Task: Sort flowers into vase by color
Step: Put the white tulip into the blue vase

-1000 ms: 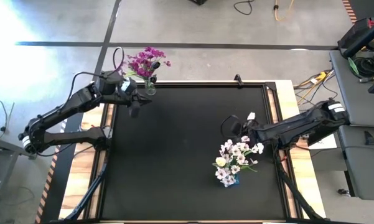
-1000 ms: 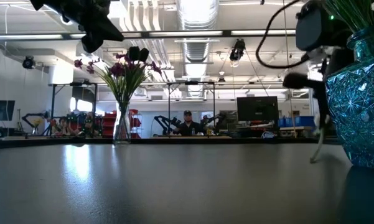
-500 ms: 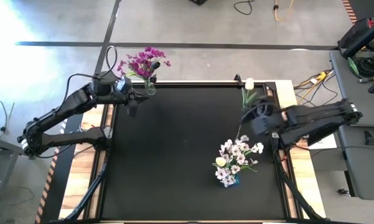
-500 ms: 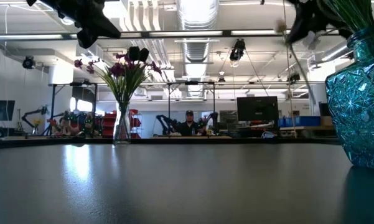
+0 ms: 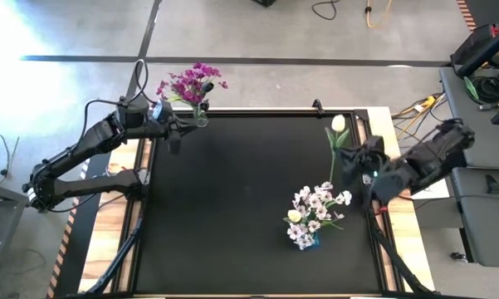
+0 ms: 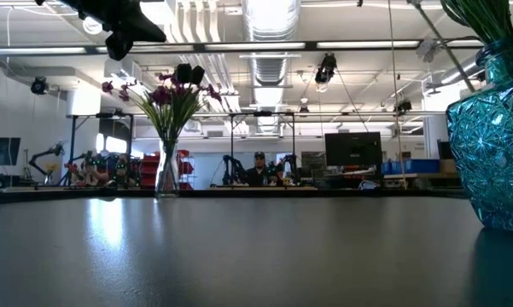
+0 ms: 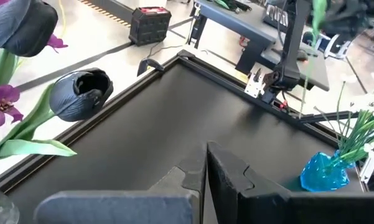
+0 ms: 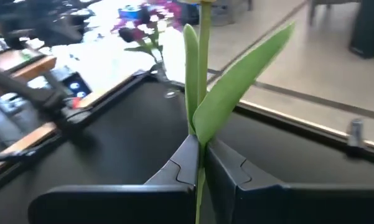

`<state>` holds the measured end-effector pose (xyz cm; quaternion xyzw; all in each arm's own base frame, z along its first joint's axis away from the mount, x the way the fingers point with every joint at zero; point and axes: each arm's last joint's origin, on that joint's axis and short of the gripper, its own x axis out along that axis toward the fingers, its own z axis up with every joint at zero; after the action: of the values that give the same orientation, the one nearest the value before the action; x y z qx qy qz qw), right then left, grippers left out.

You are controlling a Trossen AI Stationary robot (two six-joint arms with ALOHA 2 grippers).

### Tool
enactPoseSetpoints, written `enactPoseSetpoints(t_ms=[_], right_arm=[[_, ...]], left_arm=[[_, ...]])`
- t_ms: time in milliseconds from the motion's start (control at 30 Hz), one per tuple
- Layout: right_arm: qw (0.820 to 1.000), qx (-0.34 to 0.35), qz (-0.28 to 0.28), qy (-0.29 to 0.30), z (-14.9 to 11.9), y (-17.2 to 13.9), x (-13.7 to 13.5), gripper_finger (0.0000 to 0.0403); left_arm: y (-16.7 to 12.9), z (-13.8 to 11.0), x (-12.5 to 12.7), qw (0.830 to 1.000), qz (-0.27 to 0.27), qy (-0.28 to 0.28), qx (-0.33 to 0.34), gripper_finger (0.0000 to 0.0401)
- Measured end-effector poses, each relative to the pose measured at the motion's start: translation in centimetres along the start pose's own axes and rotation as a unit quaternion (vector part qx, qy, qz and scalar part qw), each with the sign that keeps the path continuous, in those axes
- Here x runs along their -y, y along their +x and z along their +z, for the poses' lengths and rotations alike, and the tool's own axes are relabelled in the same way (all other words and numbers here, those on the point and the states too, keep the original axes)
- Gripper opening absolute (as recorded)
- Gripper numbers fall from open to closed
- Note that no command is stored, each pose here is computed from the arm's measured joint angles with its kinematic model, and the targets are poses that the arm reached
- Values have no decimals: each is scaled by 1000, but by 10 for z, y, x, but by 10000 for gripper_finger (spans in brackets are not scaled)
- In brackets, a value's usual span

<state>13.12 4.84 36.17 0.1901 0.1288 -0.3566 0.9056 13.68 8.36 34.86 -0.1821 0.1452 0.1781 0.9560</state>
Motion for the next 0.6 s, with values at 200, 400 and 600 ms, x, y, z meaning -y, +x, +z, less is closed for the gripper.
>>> enactPoseSetpoints(t_ms=[200, 400, 600], right_arm=[[998, 6, 66, 17, -27, -19, -15, 12], [993, 34, 104, 33, -44, -35, -29, 12], [992, 38, 112, 53, -57, -40, -44, 12]], left_arm=[[0, 0, -1, 1000, 11, 0, 3, 0], [0, 0, -1, 1000, 11, 0, 3, 0], [0, 0, -1, 1000, 11, 0, 3, 0]])
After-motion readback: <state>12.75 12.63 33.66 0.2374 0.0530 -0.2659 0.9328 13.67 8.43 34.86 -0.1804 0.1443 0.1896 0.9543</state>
